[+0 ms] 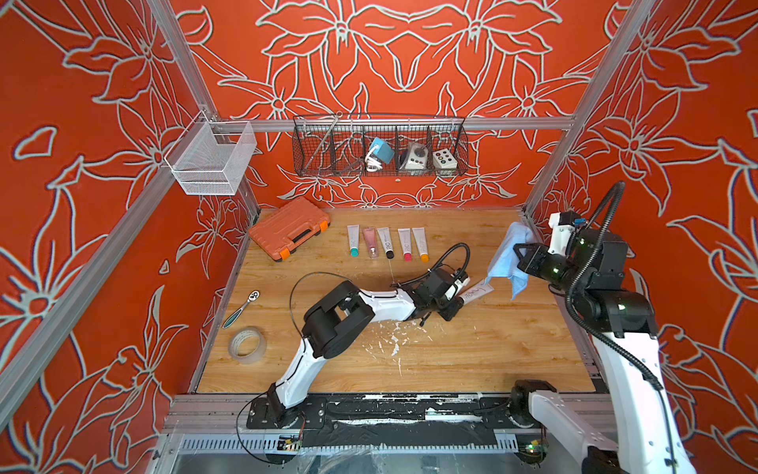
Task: Wipe the surface of the toothpaste tube
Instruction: Move the toothpaste to the center of the board, then wipe the dirt from the toothpaste tube.
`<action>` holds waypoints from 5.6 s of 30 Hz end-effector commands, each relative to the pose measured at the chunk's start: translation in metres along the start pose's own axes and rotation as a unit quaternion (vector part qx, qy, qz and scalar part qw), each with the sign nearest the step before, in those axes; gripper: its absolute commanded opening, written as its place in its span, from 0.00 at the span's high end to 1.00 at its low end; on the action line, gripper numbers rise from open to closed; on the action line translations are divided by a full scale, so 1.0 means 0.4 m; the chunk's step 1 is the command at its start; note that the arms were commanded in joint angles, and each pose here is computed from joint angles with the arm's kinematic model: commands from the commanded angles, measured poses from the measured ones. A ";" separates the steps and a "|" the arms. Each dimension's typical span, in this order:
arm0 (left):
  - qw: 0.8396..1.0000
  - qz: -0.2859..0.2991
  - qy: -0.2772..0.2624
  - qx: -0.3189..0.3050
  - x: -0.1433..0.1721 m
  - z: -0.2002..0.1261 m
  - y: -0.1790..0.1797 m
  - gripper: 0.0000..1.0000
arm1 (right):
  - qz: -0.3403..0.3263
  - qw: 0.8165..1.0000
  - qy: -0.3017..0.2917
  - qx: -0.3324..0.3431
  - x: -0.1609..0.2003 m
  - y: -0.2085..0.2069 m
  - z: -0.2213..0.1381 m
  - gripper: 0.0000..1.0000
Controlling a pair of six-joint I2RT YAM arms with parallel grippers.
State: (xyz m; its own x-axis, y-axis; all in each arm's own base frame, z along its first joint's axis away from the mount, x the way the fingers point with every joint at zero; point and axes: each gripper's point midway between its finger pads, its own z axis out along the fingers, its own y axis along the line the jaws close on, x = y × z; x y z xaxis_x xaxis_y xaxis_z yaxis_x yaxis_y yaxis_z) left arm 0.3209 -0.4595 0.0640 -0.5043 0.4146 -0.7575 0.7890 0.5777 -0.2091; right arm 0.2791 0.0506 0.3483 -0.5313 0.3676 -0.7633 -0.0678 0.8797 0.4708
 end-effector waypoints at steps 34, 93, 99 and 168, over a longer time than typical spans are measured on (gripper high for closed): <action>0.994 -0.019 0.095 -0.053 0.274 -0.252 0.057 0.58 | 0.033 0.992 0.115 -0.049 0.168 -0.041 0.146 1.00; 0.995 -0.056 0.072 -0.038 0.304 -0.300 0.088 0.85 | -0.091 0.940 0.323 -0.051 0.608 0.009 0.476 1.00; 0.995 -0.056 0.074 -0.041 0.307 -0.297 0.093 0.86 | -0.074 0.935 0.340 -0.063 0.660 0.008 0.490 1.00; 0.995 -0.058 0.061 -0.051 0.291 -0.343 0.121 0.86 | -0.062 0.929 0.364 0.023 0.719 -0.107 0.524 1.00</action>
State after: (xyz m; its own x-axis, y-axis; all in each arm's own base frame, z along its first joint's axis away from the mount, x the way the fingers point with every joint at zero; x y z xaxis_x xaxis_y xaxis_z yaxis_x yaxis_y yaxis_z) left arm 0.2495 -0.2924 0.0445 -0.6400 0.4304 -0.6366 0.6911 0.6846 -0.2319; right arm 0.3153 0.2013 0.0340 -0.9310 0.0162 -0.3647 -0.1622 0.8767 0.4529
